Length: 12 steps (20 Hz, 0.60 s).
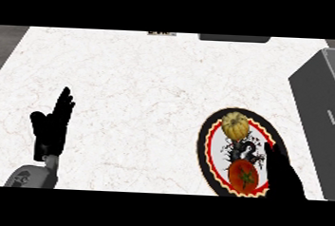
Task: Pick the tomato from the plate and place it in the cardboard box
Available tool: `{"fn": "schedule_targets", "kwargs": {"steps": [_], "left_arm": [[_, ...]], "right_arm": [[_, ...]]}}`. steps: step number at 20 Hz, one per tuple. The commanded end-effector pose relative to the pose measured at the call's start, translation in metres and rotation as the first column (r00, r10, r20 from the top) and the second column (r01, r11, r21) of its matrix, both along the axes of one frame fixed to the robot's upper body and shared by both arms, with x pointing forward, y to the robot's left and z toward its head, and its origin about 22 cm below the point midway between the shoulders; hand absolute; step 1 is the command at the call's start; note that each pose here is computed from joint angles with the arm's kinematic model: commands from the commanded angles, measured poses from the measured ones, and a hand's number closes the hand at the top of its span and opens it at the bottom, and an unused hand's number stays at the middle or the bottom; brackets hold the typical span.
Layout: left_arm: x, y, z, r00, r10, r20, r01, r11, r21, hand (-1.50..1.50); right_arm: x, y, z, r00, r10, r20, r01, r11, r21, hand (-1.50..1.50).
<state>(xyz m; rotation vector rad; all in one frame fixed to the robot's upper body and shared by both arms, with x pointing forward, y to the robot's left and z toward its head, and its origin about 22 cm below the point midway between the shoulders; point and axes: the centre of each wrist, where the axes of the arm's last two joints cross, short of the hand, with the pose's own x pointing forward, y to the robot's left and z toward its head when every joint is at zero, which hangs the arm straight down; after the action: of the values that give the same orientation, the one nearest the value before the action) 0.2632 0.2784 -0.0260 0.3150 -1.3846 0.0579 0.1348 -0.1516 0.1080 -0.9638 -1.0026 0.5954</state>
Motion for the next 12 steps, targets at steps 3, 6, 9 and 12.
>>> {"fn": "schedule_targets", "kwargs": {"steps": [3,6,9,12], "left_arm": [[0.003,0.003,0.013,1.0,0.01,0.008,-0.01,1.0,0.004,0.0],[-0.004,0.004,-0.01,1.0,-0.007,-0.001,0.007,1.0,-0.011,0.0],[-0.004,-0.006,-0.009,1.0,0.012,0.006,-0.012,1.0,0.004,0.0],[-0.004,0.004,0.004,1.0,-0.011,0.002,0.011,1.0,-0.004,0.0]], "right_arm": [[0.002,0.007,-0.005,0.991,-0.086,-0.098,0.084,0.996,-0.025,-1.5],[0.009,0.022,-0.013,0.99,-0.088,-0.112,0.083,0.996,-0.044,-1.5],[0.022,0.006,-0.018,0.987,-0.108,-0.116,0.103,0.994,-0.048,-1.5],[0.016,0.025,-0.001,0.984,-0.119,-0.13,0.108,0.99,-0.087,-1.5]]}}
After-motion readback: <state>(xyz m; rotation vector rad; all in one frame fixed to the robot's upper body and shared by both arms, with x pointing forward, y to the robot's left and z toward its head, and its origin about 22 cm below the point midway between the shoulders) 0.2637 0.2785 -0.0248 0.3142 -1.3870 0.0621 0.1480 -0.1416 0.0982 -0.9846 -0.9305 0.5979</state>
